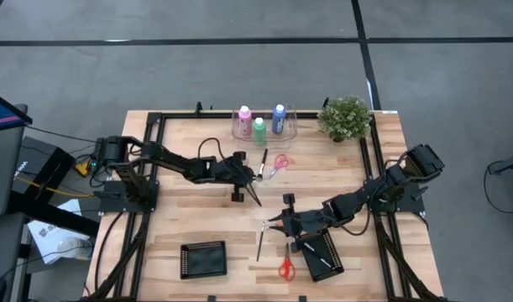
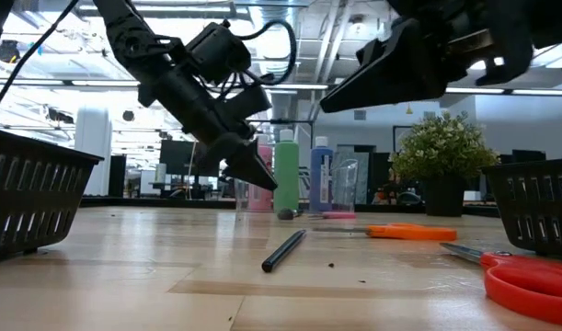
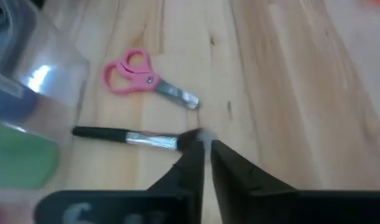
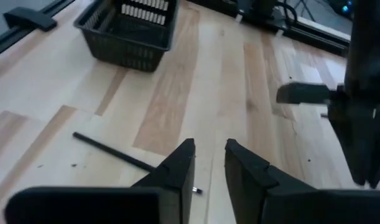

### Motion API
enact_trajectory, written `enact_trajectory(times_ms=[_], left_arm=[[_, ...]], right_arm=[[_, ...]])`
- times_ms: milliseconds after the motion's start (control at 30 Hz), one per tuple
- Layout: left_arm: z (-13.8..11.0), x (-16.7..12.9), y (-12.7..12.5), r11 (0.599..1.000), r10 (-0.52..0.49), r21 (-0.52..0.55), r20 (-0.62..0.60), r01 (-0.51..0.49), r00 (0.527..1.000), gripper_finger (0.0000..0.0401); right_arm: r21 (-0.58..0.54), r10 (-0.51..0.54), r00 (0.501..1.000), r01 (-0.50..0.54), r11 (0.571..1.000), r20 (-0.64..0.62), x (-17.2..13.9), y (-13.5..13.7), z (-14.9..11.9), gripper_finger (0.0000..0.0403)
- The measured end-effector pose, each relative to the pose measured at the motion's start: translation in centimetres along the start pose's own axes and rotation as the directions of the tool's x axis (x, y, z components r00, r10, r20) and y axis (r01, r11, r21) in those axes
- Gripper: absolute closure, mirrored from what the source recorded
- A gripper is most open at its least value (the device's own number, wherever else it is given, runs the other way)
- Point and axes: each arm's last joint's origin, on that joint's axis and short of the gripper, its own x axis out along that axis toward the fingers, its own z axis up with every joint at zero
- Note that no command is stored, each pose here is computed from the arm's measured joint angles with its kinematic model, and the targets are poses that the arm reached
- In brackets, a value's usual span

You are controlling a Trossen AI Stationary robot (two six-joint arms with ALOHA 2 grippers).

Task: Pick & Place Paint Supplies
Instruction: Put the black paint brush into the right black bin

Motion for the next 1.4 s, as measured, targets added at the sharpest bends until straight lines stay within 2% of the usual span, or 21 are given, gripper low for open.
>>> enact_trajectory(times_ms=[100,200,300,400,500,700,867,933,1000,1033,1067,1133,1233,1400], left_arm=[[-0.5,0.1,0.7,0.995,-0.006,0.095,-0.031,0.009,0.999,0.0337],[-0.8,0.2,1.3,0.992,-0.040,0.119,-0.063,0.048,0.997,0.0294],[-0.5,0.2,1.7,0.991,-0.055,0.116,-0.095,0.066,0.994,0.0261],[0.2,0.1,1.9,0.987,-0.071,0.137,-0.112,0.087,0.991,0.0244],[0.8,0.1,2.0,0.972,-0.094,0.203,-0.122,0.118,0.988,0.0241],[1.7,0.0,3.0,0.924,-0.097,0.355,-0.150,0.145,0.984,0.0246],[1.9,0.0,4.3,0.884,-0.100,0.443,-0.134,0.150,0.986,0.0244],[2.3,0.6,5.0,0.926,-0.094,0.352,-0.132,0.135,0.987,0.0241],[2.8,1.3,6.0,0.988,-0.082,0.118,-0.132,0.098,0.988,0.0240],[3.2,1.7,6.6,0.998,-0.068,-0.021,-0.121,0.066,0.990,0.0241],[3.6,2.2,7.0,0.988,-0.058,-0.148,-0.110,0.041,0.992,0.0243],[4.2,2.7,7.4,0.947,-0.075,-0.321,-0.108,0.036,0.991,0.0247],[5.2,3.4,7.0,0.894,-0.116,-0.445,-0.125,0.049,0.985,0.0255],[4.4,5.1,5.5,0.830,-0.182,-0.558,-0.261,0.006,0.948,0.0263]], right_arm=[[0.050,0.013,1.000,-0.015,0.999,0.026,0.1,-0.3,0.3,0.0291],[0.071,0.067,0.989,-0.077,0.994,0.129,0.3,-0.8,1.2,0.0240],[0.025,0.169,0.938,-0.185,0.982,0.302,0.1,-1.4,2.7,0.0187],[-0.026,0.192,0.898,-0.197,0.980,0.396,-0.1,-1.9,3.5,0.0155],[-0.046,0.173,0.885,-0.170,0.984,0.432,-1.5,-2.8,2.8,0.0149],[0.030,0.111,0.861,-0.145,0.989,0.497,-5.7,-4.3,-1.1,0.0158],[0.089,0.069,0.876,-0.126,0.988,0.478,-8.0,-4.8,-3.8,0.0159],[0.109,0.064,0.873,-0.133,0.985,0.483,-8.6,-4.9,-4.4,0.0159],[0.123,0.067,0.873,-0.143,0.982,0.483,-9.0,-4.9,-4.8,0.0159],[0.134,0.065,0.872,-0.147,0.980,0.484,-9.1,-4.9,-4.9,0.0159],[0.145,0.058,0.875,-0.145,0.979,0.481,-9.1,-5.0,-5.0,0.0159],[0.161,0.045,0.878,-0.138,0.977,0.476,-9.2,-4.9,-5.0,0.0159],[0.157,0.056,0.879,-0.147,0.977,0.474,-9.2,-4.7,-5.0,0.0159],[0.160,0.065,0.884,-0.156,0.975,0.462,-9.3,-4.1,-5.1,0.0159]])
